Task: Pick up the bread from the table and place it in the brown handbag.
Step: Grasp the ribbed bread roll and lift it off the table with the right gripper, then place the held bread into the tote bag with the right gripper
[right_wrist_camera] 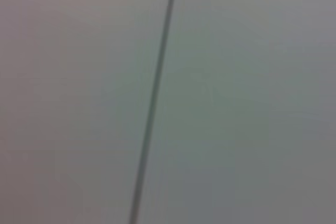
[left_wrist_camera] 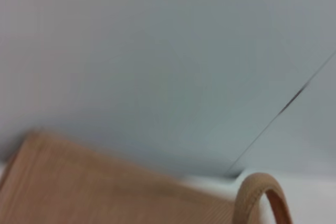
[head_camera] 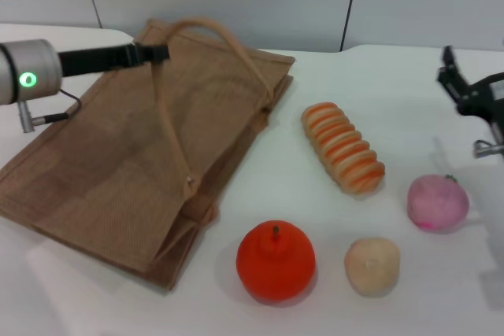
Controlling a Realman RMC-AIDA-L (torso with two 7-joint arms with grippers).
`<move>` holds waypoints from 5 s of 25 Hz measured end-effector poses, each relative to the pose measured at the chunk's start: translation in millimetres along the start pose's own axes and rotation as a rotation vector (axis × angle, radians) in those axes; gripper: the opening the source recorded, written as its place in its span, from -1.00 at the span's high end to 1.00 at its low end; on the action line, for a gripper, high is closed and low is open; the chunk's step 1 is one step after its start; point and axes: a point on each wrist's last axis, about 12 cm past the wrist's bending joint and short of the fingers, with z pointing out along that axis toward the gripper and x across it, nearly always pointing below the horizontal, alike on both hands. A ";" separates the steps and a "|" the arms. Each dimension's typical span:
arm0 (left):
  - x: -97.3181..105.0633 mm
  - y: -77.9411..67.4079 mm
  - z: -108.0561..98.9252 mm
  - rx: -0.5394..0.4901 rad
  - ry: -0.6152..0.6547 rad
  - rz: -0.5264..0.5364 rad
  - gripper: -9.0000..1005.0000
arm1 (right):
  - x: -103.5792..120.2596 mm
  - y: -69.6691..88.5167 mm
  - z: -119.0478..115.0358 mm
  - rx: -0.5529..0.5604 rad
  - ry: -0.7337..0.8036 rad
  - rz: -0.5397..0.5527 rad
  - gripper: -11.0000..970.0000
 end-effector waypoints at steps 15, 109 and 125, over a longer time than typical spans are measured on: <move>7.5 -7.2 -54.0 0.269 -0.377 0.084 0.74 | -13.1 36.4 19.7 -0.300 0.111 0.008 -0.76; 15.8 -12.0 -64.6 0.333 -0.475 0.141 0.74 | -13.9 73.1 68.4 -0.587 0.661 -0.174 -0.31; 1.9 -28.1 -54.9 0.438 -0.438 0.182 0.74 | -71.5 104.6 51.8 -0.706 0.319 -0.370 -0.12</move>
